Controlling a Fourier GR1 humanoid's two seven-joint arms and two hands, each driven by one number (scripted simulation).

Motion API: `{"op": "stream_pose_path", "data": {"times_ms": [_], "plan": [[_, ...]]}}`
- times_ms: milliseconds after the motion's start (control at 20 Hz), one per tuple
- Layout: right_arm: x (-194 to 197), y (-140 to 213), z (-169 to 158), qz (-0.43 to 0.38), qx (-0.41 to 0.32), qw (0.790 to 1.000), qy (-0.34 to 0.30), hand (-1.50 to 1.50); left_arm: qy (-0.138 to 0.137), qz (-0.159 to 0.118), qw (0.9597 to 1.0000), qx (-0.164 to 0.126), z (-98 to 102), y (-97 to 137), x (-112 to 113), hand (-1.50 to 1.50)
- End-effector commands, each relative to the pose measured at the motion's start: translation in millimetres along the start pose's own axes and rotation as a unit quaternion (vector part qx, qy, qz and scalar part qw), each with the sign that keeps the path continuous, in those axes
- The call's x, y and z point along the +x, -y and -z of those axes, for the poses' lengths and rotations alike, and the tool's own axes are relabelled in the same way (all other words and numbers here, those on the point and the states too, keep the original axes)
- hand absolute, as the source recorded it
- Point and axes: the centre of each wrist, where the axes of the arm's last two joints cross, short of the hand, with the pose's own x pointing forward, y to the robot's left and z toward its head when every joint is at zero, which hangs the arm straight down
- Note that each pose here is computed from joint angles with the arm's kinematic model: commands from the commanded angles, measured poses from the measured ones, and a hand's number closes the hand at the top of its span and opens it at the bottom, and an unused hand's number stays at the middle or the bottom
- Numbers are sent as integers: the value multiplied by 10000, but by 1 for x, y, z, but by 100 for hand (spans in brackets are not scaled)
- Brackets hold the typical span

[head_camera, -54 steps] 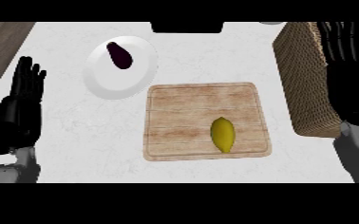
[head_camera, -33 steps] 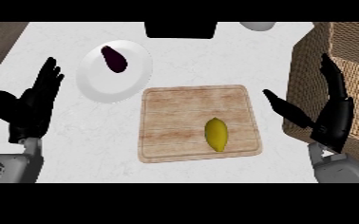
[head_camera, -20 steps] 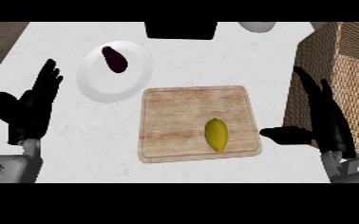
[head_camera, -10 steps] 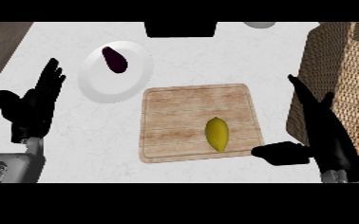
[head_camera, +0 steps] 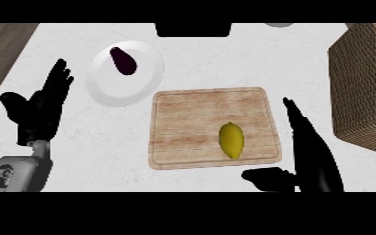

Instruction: Pick the lemon from the cutting board and place it in the basket

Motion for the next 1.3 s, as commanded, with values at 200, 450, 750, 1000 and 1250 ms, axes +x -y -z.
{"op": "stream_pose_path", "data": {"times_ms": [200,450,750,1000,1250], "plan": [[-9,-55,-11,194,-381,9979,-483,-150,-10,-97,9999,-67,-4,-14,-8,0],[-4,-54,-15,185,-537,9972,-487,-150,30,-42,10000,-34,-11,6,-17,0],[-7,-67,-18,281,-475,9978,-366,-150,-3,-18,10000,-68,2,5,3,0],[7,-72,-11,283,-432,9974,-497,-150,5,22,10000,-1,8,19,15,0],[12,-74,5,208,-455,9968,-620,-150,29,15,9999,-108,-7,10,3,0]]}}
